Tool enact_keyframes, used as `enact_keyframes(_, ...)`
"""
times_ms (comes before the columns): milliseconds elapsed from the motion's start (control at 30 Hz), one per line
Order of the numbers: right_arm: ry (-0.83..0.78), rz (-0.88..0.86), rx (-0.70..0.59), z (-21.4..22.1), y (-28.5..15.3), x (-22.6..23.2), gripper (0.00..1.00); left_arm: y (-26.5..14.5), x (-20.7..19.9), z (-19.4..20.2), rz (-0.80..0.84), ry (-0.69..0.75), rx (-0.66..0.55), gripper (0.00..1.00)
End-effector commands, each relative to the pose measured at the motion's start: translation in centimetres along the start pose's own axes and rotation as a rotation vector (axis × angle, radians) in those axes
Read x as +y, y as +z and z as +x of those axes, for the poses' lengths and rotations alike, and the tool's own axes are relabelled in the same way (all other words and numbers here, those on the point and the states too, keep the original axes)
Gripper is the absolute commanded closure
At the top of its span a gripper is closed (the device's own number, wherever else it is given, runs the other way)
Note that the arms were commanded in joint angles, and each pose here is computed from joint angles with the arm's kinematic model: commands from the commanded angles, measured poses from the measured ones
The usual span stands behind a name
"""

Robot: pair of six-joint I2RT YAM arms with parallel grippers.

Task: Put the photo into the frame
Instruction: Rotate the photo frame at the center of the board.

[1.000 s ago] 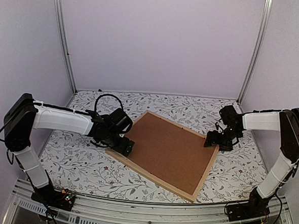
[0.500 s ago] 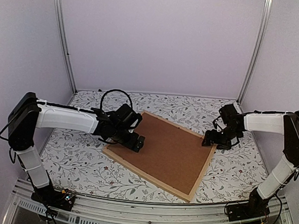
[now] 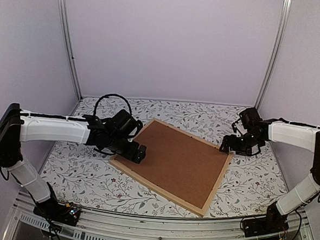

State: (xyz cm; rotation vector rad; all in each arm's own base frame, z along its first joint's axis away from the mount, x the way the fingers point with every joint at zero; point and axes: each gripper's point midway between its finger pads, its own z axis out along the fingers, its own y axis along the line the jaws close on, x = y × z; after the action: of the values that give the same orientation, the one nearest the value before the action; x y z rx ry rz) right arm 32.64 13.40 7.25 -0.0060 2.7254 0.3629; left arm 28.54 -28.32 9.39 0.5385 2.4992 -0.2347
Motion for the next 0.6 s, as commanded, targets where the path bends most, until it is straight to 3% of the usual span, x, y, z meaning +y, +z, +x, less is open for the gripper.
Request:
enact_keyframes(0,-0.001,0.016,-0.009,0.5,-0.8,-0.3,0.11,-0.6,2.1,3.9,-0.025,-0.07,0.105,0.0)
enact_keyframes(133,0.008,0.002,-0.004,0.8,-0.6,-0.1,0.11,-0.9,3.5,5.4,-0.019,-0.139,0.132,0.0)
enact_keyframes(567,-0.001,-0.04,0.019,1.5,0.0,1.2,0.11,0.8,6.3,4.4,0.095,-0.253,0.13,0.01)
